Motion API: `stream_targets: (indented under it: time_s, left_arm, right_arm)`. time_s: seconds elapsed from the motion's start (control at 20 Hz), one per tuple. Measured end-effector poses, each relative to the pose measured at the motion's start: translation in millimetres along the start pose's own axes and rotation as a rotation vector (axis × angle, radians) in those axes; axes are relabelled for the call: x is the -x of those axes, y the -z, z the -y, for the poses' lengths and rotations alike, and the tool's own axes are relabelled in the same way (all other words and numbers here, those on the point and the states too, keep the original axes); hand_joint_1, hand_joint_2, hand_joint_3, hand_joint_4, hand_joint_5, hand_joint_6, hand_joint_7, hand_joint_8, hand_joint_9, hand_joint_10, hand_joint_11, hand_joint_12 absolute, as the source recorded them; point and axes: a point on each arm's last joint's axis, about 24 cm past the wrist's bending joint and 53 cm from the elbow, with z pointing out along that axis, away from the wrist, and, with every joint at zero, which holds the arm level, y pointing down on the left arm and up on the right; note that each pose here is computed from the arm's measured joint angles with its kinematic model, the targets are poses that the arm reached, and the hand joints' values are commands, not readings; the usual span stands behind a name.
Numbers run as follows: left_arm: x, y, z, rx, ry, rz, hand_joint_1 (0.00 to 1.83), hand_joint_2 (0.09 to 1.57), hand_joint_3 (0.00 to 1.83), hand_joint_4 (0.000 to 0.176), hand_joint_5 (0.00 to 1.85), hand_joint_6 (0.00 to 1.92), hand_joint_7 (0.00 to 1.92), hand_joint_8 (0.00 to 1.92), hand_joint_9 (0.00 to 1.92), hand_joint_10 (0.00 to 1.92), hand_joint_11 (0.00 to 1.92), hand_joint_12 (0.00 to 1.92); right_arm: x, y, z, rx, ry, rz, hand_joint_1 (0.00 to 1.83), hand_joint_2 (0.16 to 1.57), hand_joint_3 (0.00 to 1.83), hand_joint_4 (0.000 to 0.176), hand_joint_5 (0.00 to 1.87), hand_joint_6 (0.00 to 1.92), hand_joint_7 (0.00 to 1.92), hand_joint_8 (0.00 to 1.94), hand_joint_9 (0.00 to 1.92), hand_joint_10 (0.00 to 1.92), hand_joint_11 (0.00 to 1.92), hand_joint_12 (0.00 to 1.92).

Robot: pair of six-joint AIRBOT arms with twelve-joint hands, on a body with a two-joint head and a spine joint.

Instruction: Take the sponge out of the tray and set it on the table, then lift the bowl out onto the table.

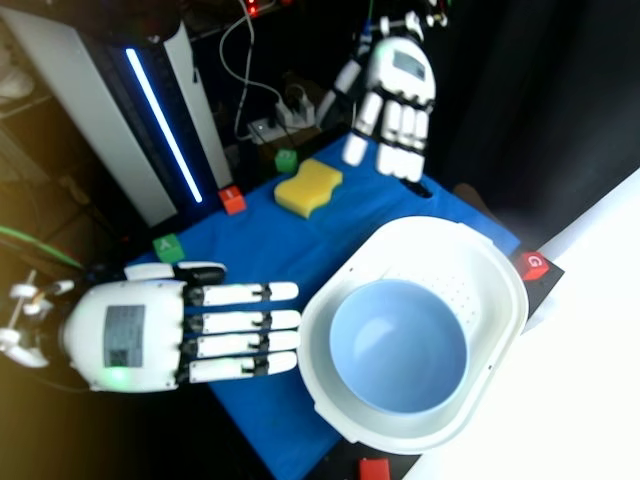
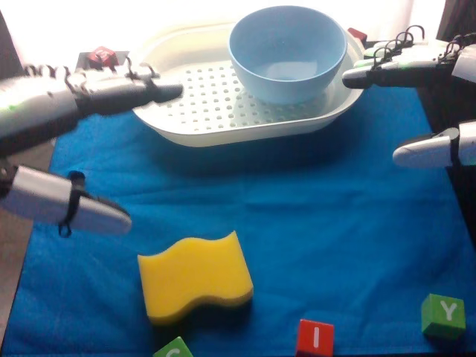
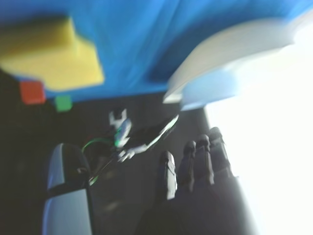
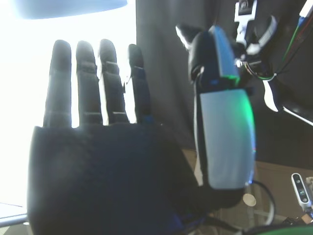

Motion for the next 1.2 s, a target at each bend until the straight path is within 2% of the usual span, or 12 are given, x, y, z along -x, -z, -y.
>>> stream_targets:
  time_s: [0.05, 0.15, 0.2, 0.35, 0.4, 0.5, 0.6, 0.8, 0.95, 1.0, 1.1, 1.2]
  left_arm:
    - [12.4, 2.5, 0.0, -0.001, -0.007, 0.046, 0.76, 0.88, 0.00, 0.127, 0.08, 0.01, 0.00, 0.00, 0.00, 0.00, 0.00, 0.00]
    - [27.8, 5.3, -1.4, 0.002, -0.006, 0.106, 0.73, 0.89, 0.01, 0.143, 0.06, 0.01, 0.00, 0.00, 0.00, 0.00, 0.00, 0.00]
    - [35.8, 6.4, -6.3, 0.008, -0.005, 0.131, 0.77, 0.90, 0.01, 0.131, 0.06, 0.00, 0.00, 0.00, 0.00, 0.00, 0.00, 0.00]
    - [49.0, 6.1, -14.9, 0.027, 0.021, 0.189, 0.75, 0.90, 0.00, 0.125, 0.05, 0.00, 0.00, 0.00, 0.00, 0.00, 0.00, 0.00]
    - [51.6, 6.1, -13.0, 0.019, 0.020, 0.203, 0.73, 0.89, 0.00, 0.148, 0.04, 0.00, 0.00, 0.00, 0.00, 0.00, 0.00, 0.00]
    - [51.6, 4.6, -10.0, 0.005, 0.019, 0.210, 0.74, 0.88, 0.00, 0.159, 0.06, 0.00, 0.00, 0.00, 0.00, 0.00, 0.00, 0.00]
    - [52.3, 4.1, -8.9, 0.000, 0.016, 0.218, 0.71, 0.89, 0.00, 0.153, 0.06, 0.00, 0.00, 0.00, 0.00, 0.00, 0.00, 0.00]
    - [54.0, -0.2, -12.3, 0.002, 0.028, 0.243, 0.70, 0.88, 0.00, 0.150, 0.05, 0.00, 0.00, 0.00, 0.00, 0.00, 0.00, 0.00]
    - [53.3, -1.8, -12.5, -0.002, 0.028, 0.244, 0.72, 0.87, 0.00, 0.151, 0.05, 0.00, 0.00, 0.00, 0.00, 0.00, 0.00, 0.00]
    - [53.4, -2.4, -12.7, -0.003, 0.029, 0.246, 0.75, 0.87, 0.00, 0.150, 0.04, 0.00, 0.00, 0.00, 0.00, 0.00, 0.00, 0.00]
    - [52.3, -3.0, -13.5, -0.001, 0.030, 0.243, 0.74, 0.87, 0.00, 0.143, 0.05, 0.00, 0.00, 0.00, 0.00, 0.00, 0.00, 0.00]
    - [51.1, -4.4, -13.7, -0.003, 0.028, 0.241, 0.71, 0.88, 0.00, 0.142, 0.05, 0.00, 0.00, 0.00, 0.00, 0.00, 0.00, 0.00]
  right_arm:
    - [0.2, -1.0, -1.8, 0.005, 0.003, -0.001, 0.60, 1.08, 0.00, 0.062, 0.35, 0.00, 0.36, 0.00, 0.28, 0.00, 0.11, 0.27]
    - [6.9, -1.0, -3.6, 0.013, 0.017, 0.007, 0.60, 1.09, 0.00, 0.058, 0.34, 0.00, 0.38, 0.01, 0.32, 0.01, 0.17, 0.29]
    - [18.2, -3.5, -4.6, 0.013, 0.035, 0.027, 0.63, 1.13, 0.01, 0.090, 0.31, 0.00, 0.25, 0.00, 0.18, 0.00, 0.05, 0.24]
    - [38.2, -13.3, -17.4, 0.048, 0.047, 0.073, 0.63, 1.12, 0.00, 0.094, 0.30, 0.00, 0.23, 0.00, 0.12, 0.00, 0.00, 0.16]
    - [46.0, -19.2, -27.2, 0.078, 0.051, 0.092, 0.69, 1.11, 0.00, 0.089, 0.33, 0.00, 0.27, 0.00, 0.19, 0.00, 0.01, 0.35]
    - [50.6, -33.8, -41.0, 0.100, 0.091, 0.085, 0.66, 1.10, 0.00, 0.097, 0.34, 0.00, 0.30, 0.00, 0.24, 0.00, 0.00, 0.44]
    - [51.1, -47.2, -49.0, 0.111, 0.125, 0.074, 0.70, 1.07, 0.00, 0.111, 0.37, 0.00, 0.39, 0.00, 0.40, 0.02, 0.00, 1.00]
    - [49.2, -73.7, -38.8, 0.077, 0.127, 0.060, 0.71, 1.08, 0.00, 0.096, 0.36, 0.00, 0.34, 0.00, 0.29, 0.00, 0.00, 0.60]
    - [49.8, -92.8, -35.8, 0.077, 0.088, 0.054, 0.70, 1.08, 0.00, 0.097, 0.37, 0.00, 0.33, 0.00, 0.29, 0.00, 0.00, 0.67]
    - [49.2, -99.5, -38.4, 0.080, 0.090, 0.050, 0.71, 1.10, 0.00, 0.063, 0.40, 0.00, 0.37, 0.00, 0.33, 0.00, 0.02, 0.72]
    - [41.1, -114.5, -47.6, 0.086, 0.136, 0.017, 0.70, 1.10, 0.00, 0.054, 0.41, 0.00, 0.35, 0.00, 0.30, 0.00, 0.00, 0.59]
    - [32.3, -125.8, -47.2, 0.083, 0.144, 0.001, 0.72, 1.10, 0.00, 0.074, 0.41, 0.00, 0.34, 0.00, 0.27, 0.00, 0.00, 0.63]
